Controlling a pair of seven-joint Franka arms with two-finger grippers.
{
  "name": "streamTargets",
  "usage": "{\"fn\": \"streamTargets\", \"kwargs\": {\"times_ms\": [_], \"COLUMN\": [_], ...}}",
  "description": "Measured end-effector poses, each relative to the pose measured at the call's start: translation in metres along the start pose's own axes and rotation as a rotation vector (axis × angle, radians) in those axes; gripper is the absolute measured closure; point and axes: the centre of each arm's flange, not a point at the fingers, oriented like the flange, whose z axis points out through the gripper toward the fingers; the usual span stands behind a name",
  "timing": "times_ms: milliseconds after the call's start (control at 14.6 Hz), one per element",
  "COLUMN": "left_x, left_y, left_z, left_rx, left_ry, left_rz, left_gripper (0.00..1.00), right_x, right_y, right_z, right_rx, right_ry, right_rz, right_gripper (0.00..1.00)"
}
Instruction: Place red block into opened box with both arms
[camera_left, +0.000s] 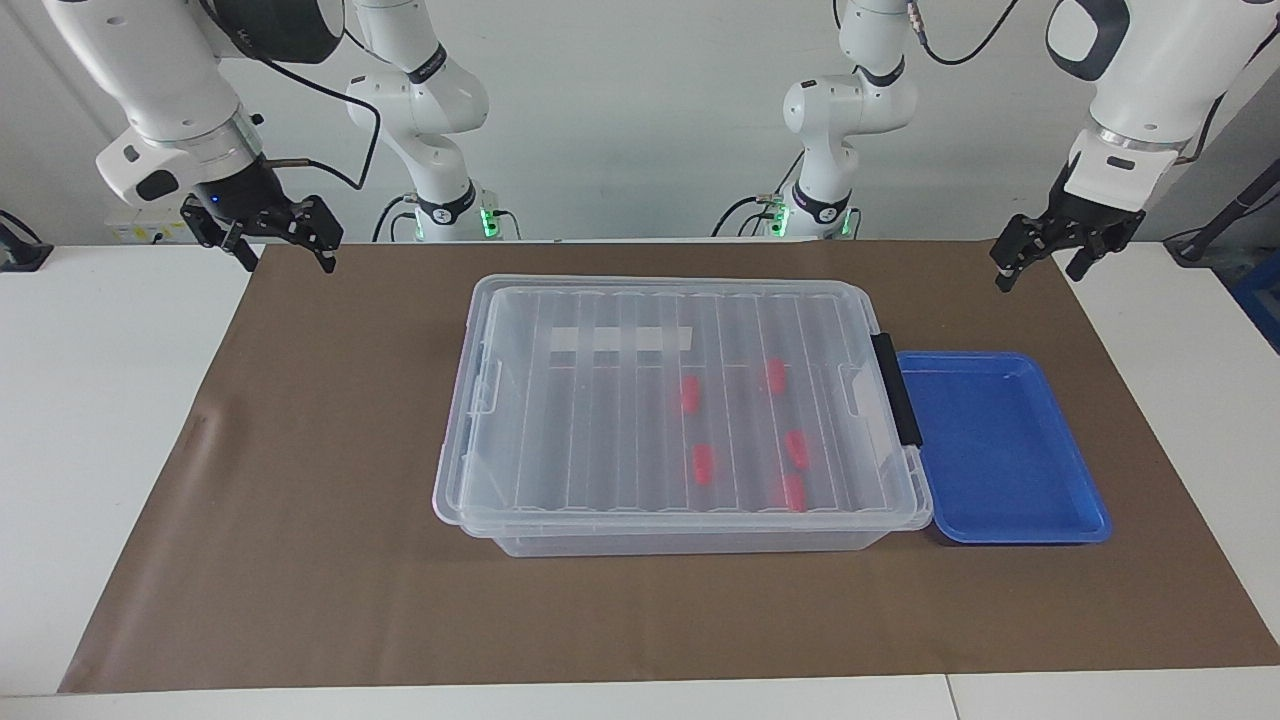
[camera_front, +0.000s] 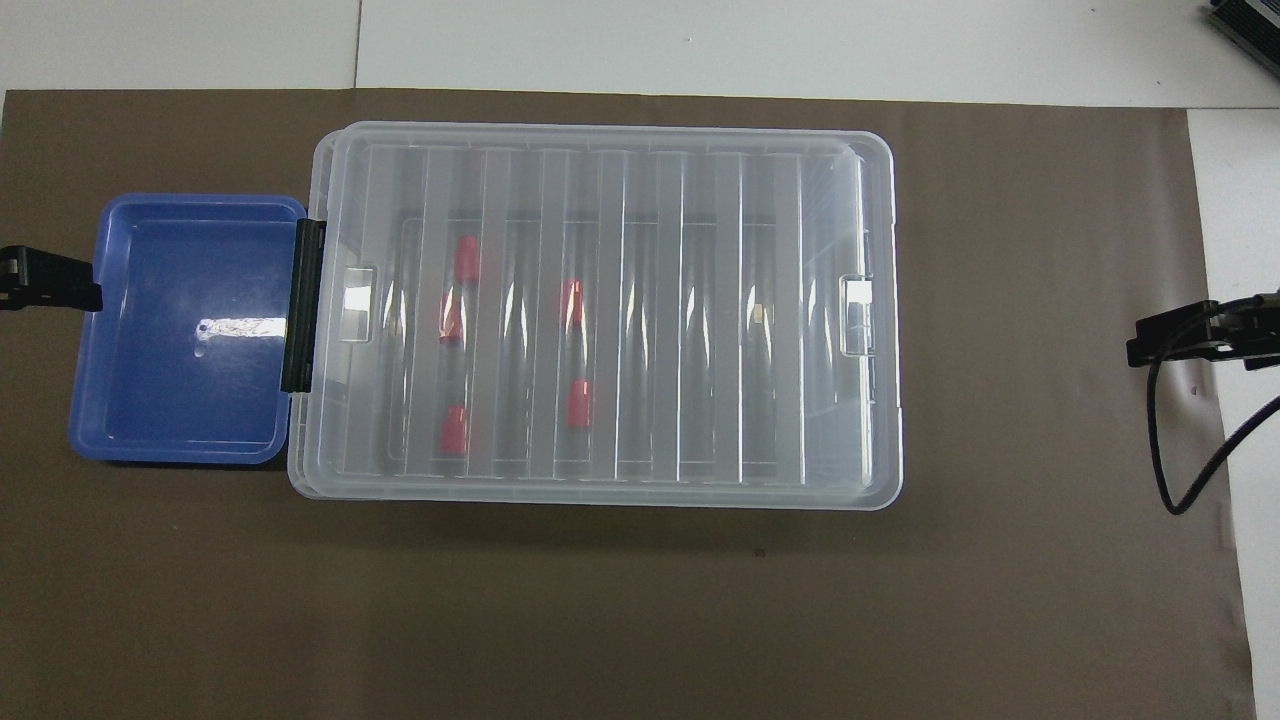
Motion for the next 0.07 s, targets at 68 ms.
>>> {"fn": "streamTargets", "kwargs": {"times_ms": [68], "left_x": [0.0], "left_y": [0.0], "left_z": [0.0], "left_rx": [0.0], "left_ry": [0.0], "left_rz": [0.0], "left_gripper": [0.0], "right_x": [0.0], "right_y": [-0.0006], "right_z": [0.0], "right_rx": [0.0], "right_ry": [0.0], "right_rz": [-0.001], "right_gripper": [0.0]}}
